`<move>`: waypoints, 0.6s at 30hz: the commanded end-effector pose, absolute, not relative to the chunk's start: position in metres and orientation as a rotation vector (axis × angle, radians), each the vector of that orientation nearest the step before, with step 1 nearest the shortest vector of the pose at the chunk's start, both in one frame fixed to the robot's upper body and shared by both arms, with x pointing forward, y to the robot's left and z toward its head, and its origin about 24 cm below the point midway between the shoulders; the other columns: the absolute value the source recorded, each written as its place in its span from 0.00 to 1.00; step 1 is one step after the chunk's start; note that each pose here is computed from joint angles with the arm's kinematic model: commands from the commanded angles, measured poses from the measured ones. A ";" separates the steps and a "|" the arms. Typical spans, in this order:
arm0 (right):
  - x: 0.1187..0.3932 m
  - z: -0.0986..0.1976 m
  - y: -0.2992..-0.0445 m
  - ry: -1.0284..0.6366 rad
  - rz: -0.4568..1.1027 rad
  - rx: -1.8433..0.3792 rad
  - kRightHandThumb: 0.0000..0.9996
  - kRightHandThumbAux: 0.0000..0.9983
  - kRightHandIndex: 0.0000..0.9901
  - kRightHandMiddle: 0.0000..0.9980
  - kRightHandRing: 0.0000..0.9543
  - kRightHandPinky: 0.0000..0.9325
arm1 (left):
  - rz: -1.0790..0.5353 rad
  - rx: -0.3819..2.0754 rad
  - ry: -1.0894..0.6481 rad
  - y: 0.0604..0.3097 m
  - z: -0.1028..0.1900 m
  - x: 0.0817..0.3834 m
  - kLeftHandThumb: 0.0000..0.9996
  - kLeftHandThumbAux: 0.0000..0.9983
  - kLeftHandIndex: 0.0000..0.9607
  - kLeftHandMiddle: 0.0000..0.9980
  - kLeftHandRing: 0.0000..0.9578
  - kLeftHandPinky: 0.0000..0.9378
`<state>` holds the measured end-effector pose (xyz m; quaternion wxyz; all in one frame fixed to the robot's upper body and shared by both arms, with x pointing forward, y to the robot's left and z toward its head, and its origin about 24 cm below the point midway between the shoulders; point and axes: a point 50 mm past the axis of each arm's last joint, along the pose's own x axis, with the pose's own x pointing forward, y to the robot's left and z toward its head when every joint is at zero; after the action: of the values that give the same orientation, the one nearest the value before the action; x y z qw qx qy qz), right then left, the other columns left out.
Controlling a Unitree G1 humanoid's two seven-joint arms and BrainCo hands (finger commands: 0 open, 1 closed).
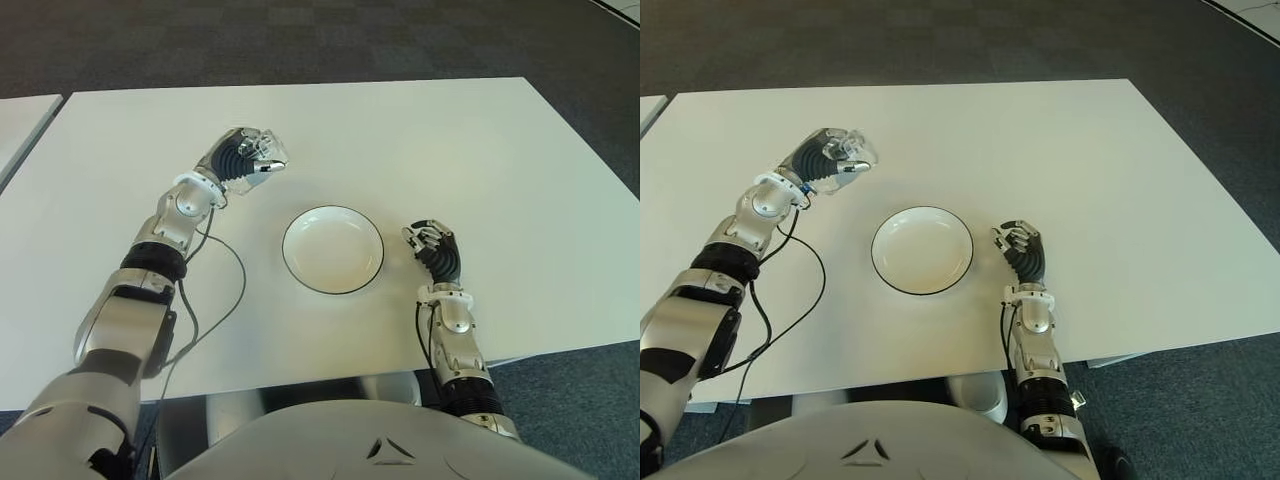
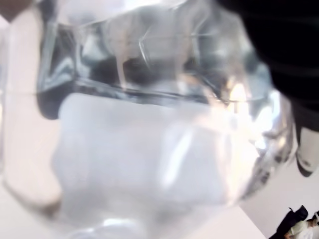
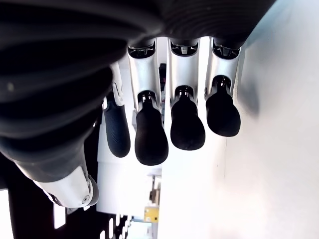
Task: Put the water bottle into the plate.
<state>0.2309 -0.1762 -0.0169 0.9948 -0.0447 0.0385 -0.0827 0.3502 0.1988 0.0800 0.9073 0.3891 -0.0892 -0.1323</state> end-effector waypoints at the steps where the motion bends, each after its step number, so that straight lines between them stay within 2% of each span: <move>1: 0.217 -0.036 -0.176 0.184 -0.173 -0.071 0.71 0.73 0.44 0.77 0.79 0.79 | -0.293 0.797 -0.267 0.190 0.089 0.342 0.75 0.70 0.46 0.91 0.93 0.90; 11: 0.217 -0.036 -0.175 0.187 -0.168 -0.066 0.71 0.73 0.44 0.78 0.80 0.80 | -0.357 0.805 -0.401 0.161 0.100 0.324 0.75 0.70 0.46 0.91 0.93 0.91; 18: 0.217 -0.036 -0.175 0.194 -0.172 -0.061 0.70 0.73 0.44 0.78 0.80 0.80 | -0.416 0.896 -0.491 0.139 0.102 0.318 0.75 0.70 0.46 0.90 0.93 0.89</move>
<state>0.2300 -0.1748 -0.0171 0.9950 -0.0437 0.0381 -0.0807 0.3217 0.1502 0.0995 0.8676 0.4114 -0.2067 -0.1878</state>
